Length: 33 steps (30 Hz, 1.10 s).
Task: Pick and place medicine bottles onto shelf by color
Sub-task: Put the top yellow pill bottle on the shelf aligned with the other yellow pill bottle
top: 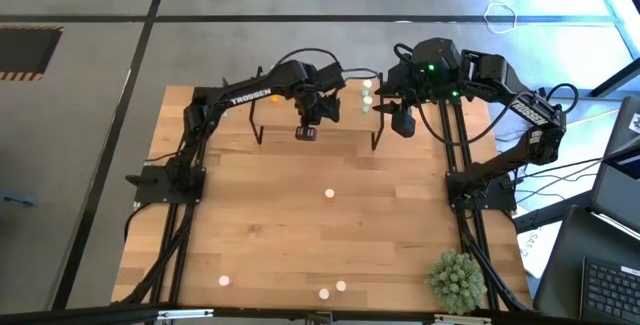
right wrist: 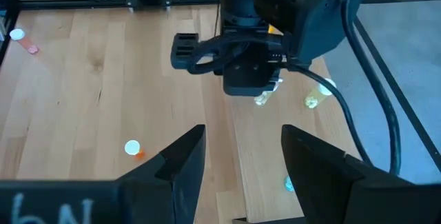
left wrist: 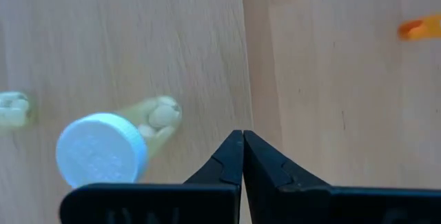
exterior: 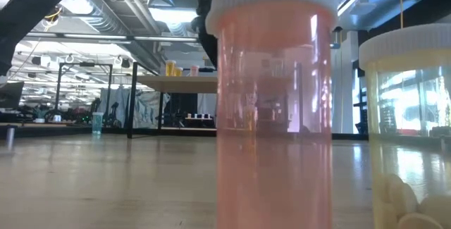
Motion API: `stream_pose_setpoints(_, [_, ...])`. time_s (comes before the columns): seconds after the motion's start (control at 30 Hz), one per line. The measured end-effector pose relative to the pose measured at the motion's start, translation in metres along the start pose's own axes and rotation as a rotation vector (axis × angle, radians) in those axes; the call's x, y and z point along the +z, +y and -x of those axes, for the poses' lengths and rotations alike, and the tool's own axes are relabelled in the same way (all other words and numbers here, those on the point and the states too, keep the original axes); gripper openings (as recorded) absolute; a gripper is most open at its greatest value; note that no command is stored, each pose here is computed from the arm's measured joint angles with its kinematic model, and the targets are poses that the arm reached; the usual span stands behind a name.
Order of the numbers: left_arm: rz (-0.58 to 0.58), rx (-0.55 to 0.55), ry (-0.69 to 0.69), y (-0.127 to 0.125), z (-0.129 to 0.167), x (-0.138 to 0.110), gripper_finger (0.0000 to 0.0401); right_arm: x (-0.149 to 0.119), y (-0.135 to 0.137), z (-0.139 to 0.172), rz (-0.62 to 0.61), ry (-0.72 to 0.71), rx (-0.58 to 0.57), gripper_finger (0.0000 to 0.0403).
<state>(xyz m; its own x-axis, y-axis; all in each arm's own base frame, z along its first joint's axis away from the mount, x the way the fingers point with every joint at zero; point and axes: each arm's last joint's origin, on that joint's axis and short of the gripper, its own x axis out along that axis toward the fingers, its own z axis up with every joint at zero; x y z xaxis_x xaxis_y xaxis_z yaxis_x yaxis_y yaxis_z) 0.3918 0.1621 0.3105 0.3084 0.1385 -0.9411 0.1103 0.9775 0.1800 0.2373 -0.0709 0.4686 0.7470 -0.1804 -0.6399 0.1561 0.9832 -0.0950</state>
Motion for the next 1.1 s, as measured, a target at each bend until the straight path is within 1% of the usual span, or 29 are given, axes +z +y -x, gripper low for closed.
stream_pose_setpoints(0.17, [-0.017, 0.053, 0.018, 0.002, -0.001, 0.000, 0.0000, 0.000, 0.000, 0.000, 0.000, 0.000, 0.000, 0.0193])
stream_pose_setpoints(0.27, [-0.028, 0.069, 0.000, 0.003, 0.000, 0.002, 0.0000, 0.000, 0.000, 0.000, 0.000, 0.000, -0.001, 0.0193])
stream_pose_setpoints(0.6, [-0.093, 0.090, -0.028, 0.006, 0.000, 0.004, 0.0000, 0.000, 0.000, 0.000, 0.000, 0.000, 0.000, 0.0193])
stream_pose_setpoints(0.87, [-0.112, 0.125, -0.022, 0.013, 0.000, 0.002, 0.0000, 0.000, 0.000, 0.000, 0.000, 0.000, 0.000, 0.0193])
stream_pose_setpoints(1.1, [-0.131, 0.150, -0.052, 0.017, 0.000, 0.004, 0.0000, 0.000, 0.000, 0.000, 0.000, 0.000, 0.000, 0.0193])
